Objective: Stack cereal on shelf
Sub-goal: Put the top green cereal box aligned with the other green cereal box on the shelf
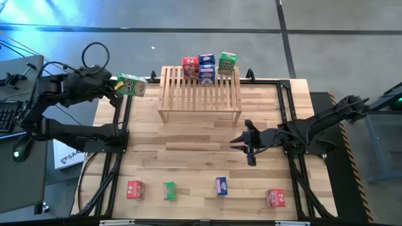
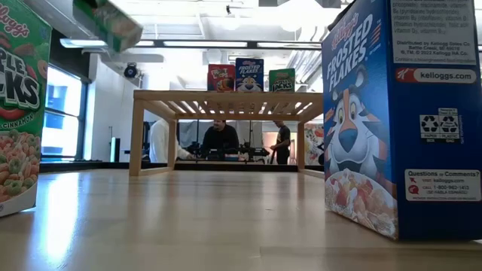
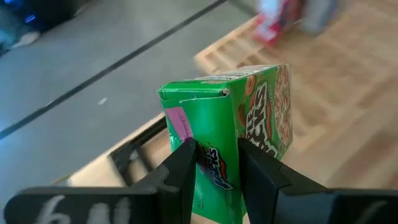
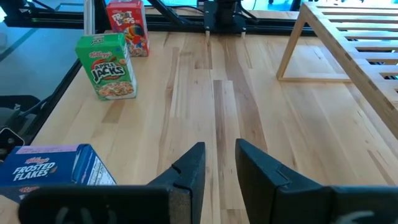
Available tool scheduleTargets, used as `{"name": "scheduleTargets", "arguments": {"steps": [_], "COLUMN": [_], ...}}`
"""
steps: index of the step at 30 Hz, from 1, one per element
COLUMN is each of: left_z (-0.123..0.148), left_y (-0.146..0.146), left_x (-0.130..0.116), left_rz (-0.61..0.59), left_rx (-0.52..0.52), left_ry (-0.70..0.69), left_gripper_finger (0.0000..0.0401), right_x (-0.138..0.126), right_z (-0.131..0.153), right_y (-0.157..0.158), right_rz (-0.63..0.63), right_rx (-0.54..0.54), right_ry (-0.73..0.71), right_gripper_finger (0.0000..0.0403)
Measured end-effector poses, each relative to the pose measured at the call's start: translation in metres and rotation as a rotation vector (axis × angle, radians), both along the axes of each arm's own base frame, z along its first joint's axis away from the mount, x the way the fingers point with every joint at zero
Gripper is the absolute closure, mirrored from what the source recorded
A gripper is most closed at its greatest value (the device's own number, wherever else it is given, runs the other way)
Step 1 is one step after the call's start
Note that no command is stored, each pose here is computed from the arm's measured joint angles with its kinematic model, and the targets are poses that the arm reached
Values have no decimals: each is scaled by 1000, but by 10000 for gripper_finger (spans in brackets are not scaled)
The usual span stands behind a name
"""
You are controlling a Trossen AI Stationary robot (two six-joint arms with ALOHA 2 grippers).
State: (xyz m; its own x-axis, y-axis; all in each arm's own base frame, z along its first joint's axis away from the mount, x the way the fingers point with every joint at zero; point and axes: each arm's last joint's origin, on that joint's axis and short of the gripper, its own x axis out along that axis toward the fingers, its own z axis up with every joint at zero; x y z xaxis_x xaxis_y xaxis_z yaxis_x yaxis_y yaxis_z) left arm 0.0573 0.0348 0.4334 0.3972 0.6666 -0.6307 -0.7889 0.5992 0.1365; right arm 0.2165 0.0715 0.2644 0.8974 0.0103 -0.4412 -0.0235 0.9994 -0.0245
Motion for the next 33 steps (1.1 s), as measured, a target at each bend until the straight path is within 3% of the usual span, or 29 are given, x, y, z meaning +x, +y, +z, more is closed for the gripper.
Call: {"name": "scheduleTargets", "arguments": {"steps": [9, 17, 25, 30, 33], "left_z": [19, 16, -12, -44, -69], "left_y": [-11, -38, -90, -120, -132], "left_x": [30, 96, 168, 208, 230], "left_rz": [-387, -693, -908, -965, -930], "left_rx": [36, 37, 32, 16, 38], "left_ry": [-173, -159, -53, 64, 160], "left_gripper_finger": [315, 331, 332, 332, 332], "right_x": [-2, -16, -29, -32, -33], "right_z": [0, 9, 15, 14, 14], "right_y": [5, 14, 23, 28, 30], "right_rz": [14, 41, 75, 87, 89], "right_rx": [-6, -23, -1, 8, 7], "right_ry": [-1, -19, -37, -28, -30], "right_gripper_finger": [326, 326, 326, 326, 326]}}
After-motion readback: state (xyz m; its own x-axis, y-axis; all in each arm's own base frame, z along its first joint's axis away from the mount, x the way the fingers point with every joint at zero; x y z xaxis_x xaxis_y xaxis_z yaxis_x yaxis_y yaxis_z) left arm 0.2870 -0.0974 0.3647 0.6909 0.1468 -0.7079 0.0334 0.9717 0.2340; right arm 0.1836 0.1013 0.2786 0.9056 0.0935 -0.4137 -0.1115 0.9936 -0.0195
